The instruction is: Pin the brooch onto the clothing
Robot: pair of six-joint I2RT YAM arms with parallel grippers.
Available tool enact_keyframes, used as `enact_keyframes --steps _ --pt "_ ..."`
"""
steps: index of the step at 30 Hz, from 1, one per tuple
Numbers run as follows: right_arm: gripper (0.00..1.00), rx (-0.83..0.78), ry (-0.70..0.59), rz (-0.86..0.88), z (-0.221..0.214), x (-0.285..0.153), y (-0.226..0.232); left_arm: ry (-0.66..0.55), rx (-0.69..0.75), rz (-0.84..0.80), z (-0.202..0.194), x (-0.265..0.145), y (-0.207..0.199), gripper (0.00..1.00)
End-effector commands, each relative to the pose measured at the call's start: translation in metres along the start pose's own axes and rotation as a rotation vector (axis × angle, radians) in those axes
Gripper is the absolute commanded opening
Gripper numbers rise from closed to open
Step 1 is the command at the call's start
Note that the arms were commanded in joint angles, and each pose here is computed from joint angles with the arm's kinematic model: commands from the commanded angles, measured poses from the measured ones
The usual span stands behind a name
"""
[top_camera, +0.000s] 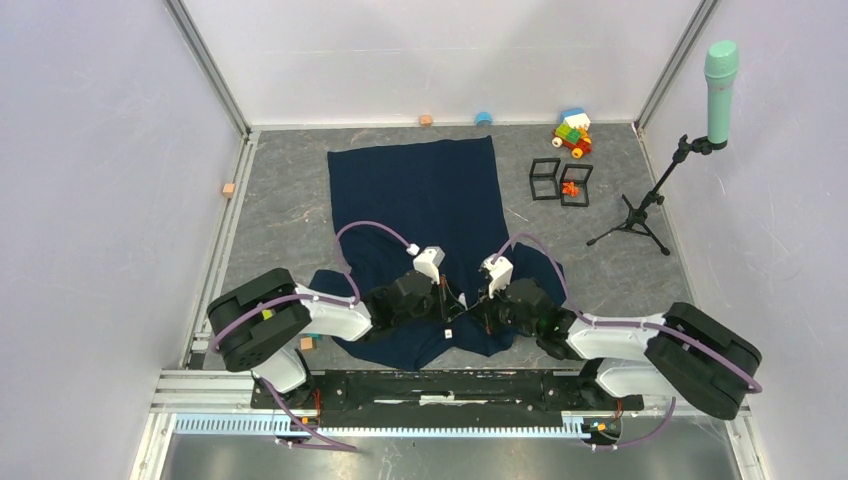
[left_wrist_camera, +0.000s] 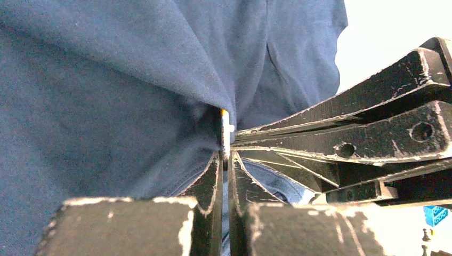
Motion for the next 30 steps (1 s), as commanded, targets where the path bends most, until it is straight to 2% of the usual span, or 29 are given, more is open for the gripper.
enact_keyframes --steps 1,4,6,9,15,21,30 --pt "0.16 -0.042 -0.050 0.073 0.006 -0.013 0.006 -0.064 0.083 -0.190 0.018 -0.011 -0.023 0.02" --pt "0.40 -0.083 -0.131 0.079 0.013 -0.025 0.006 -0.042 0.118 -0.222 0.017 -0.017 -0.018 0.02" --pt "0.50 -0.108 -0.158 0.072 0.015 -0.030 0.004 -0.027 0.136 -0.245 0.016 -0.019 -0.013 0.02" --pt "0.60 -0.151 -0.174 0.090 0.015 -0.034 0.004 0.026 0.153 -0.277 0.013 -0.019 -0.005 0.02" --pt "0.74 -0.236 -0.237 0.251 0.025 -0.041 0.002 0.078 0.145 -0.395 0.009 -0.021 0.015 0.02" --pt "0.79 -0.294 -0.282 0.378 0.038 -0.047 -0.005 0.122 0.155 -0.535 0.008 -0.020 0.024 0.02" --pt "0.78 -0.265 -0.238 0.485 0.039 -0.043 -0.011 0.136 0.209 -0.612 0.004 -0.020 0.028 0.02"
Point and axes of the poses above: each gripper's point midway between its finger pads, its own x axis out along the fingers, its own y axis along the line the jaws close on, z = x × y, the point moved 10 cm from there along -x, back along the fingers, and after that the axes turned 1 degree about -x, right-handed, at the moved point
